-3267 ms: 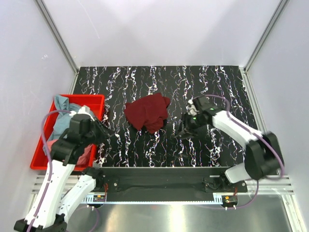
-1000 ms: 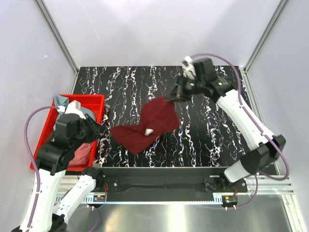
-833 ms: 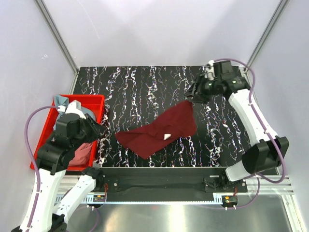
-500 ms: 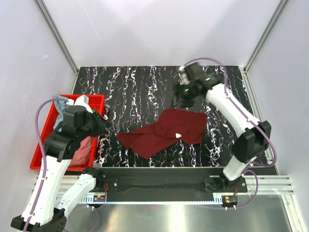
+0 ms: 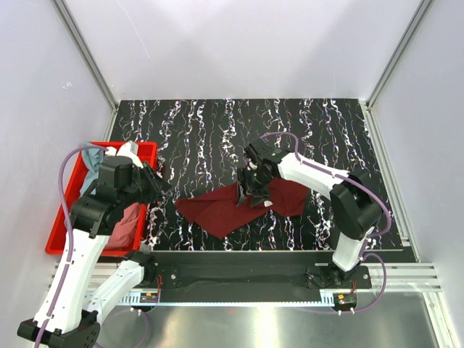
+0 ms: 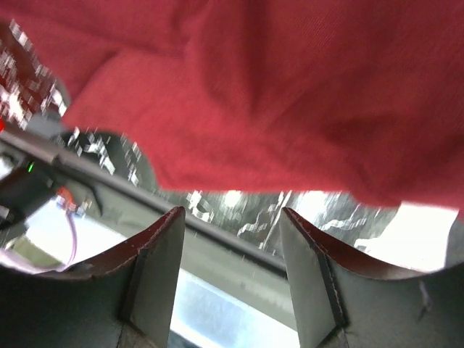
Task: Fold and stack the t-shirts
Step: Flatten the tshirt out
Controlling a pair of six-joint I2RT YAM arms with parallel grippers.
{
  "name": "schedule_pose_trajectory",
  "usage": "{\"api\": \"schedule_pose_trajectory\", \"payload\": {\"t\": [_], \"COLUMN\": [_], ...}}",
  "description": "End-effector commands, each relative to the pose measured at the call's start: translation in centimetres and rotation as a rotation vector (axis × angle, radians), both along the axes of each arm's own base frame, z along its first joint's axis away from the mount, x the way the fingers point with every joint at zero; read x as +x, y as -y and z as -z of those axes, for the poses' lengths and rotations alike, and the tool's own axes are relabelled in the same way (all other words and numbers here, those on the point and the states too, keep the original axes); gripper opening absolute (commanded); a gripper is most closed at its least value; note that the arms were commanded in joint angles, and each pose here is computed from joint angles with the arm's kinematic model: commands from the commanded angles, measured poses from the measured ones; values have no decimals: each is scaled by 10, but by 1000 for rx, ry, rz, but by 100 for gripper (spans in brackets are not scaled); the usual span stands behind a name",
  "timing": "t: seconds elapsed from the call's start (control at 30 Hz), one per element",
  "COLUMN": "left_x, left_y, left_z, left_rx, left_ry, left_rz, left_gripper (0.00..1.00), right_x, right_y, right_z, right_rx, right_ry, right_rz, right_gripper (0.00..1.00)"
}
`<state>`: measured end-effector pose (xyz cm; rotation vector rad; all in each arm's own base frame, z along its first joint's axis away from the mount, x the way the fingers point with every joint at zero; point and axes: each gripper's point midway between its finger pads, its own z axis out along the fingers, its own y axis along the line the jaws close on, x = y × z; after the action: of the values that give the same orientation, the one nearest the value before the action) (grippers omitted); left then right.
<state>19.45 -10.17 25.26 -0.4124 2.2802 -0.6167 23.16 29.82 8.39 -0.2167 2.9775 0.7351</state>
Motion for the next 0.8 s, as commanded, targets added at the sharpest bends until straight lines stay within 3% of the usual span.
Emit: {"api": "schedule_pose_trajectory", "payload": {"t": [0.0, 0.23, 0.4, 0.5, 0.53, 0.6, 0.67, 0.77], "left_x": [3, -7, -14, -15, -15, -15, -15, -12], "left_y": [8, 7, 4, 3, 3, 3, 2, 2], "left_z": [-7, -2, -1, -4, -5, -6, -6, -10], "left_rx": [-32, -30, -24, -19, -17, -12, -7, 1], "left_ry": [34, 13, 10, 17, 20, 26, 26, 39], "left_rz": [34, 42, 46, 48, 49, 53, 55, 55], "left_gripper": [24, 24, 24, 24, 24, 24, 24, 24], "right_x": [26, 46, 58, 60, 62, 65, 68, 82], "right_y": [-9, -5, -11, -16, -18, -21, -24, -31], "right_z": [8, 36, 48, 45, 38, 19, -11, -110], "right_rx": [11, -56, -68, -55, -42, -17, 1, 111], "right_ry": [106, 159, 172, 174, 186, 208, 230, 382], "right_rz": [50, 87, 72, 67, 68, 74, 78, 90], "right_gripper": [62, 59, 50, 33, 20, 2, 0, 0]}}
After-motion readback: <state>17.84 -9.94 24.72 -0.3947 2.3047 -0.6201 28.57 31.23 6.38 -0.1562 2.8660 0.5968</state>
